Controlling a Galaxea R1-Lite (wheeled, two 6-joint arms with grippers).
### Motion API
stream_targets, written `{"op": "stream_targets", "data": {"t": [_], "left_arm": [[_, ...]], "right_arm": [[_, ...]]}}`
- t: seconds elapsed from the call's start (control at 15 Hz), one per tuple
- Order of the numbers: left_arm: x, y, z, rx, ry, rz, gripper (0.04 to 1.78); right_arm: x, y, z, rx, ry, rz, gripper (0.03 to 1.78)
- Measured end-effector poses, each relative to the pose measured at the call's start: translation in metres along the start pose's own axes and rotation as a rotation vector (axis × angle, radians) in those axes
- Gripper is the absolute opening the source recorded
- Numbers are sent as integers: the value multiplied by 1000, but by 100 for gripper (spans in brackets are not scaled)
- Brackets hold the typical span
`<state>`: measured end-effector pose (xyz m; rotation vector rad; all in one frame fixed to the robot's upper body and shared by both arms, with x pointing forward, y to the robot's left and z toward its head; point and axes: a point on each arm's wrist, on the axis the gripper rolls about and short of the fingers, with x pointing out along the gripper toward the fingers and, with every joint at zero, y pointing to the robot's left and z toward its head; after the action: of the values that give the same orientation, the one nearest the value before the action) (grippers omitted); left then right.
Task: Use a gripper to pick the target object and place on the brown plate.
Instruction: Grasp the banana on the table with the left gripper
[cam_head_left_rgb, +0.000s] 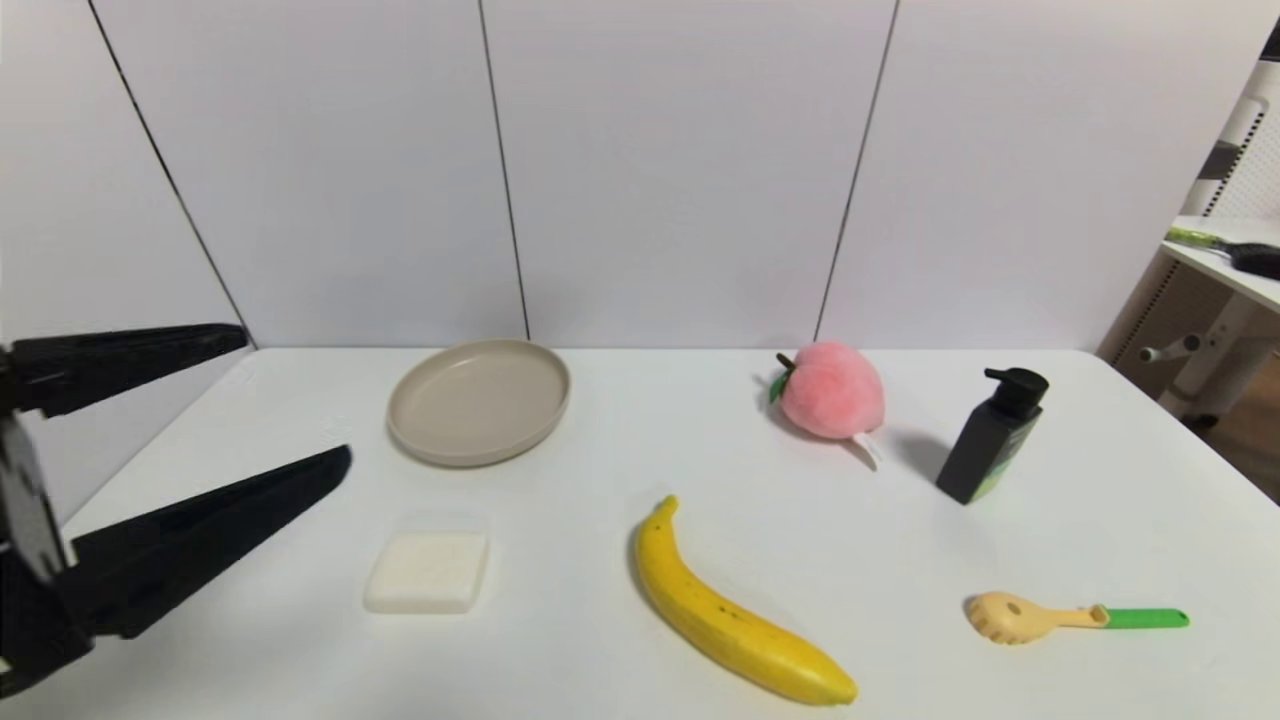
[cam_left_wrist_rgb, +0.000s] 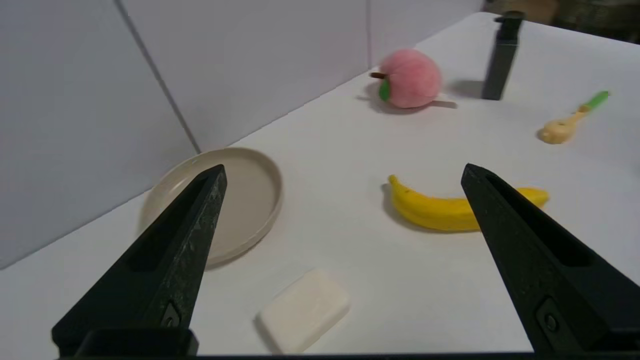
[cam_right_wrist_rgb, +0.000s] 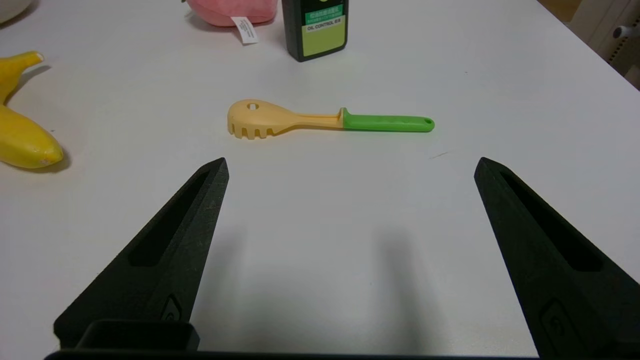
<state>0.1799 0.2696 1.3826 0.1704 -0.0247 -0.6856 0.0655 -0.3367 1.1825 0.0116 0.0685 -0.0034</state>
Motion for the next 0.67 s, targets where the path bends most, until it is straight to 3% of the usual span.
{"op": "stream_targets", "data": {"t": [0.27,0.67], "left_arm": [[64,-17,36,5,54,-189,169],[155,-44,44,34,71,-533,169]], "right_arm": [[0,0,0,0,0,0,170],[0,0,0,0,0,0,170]]}}
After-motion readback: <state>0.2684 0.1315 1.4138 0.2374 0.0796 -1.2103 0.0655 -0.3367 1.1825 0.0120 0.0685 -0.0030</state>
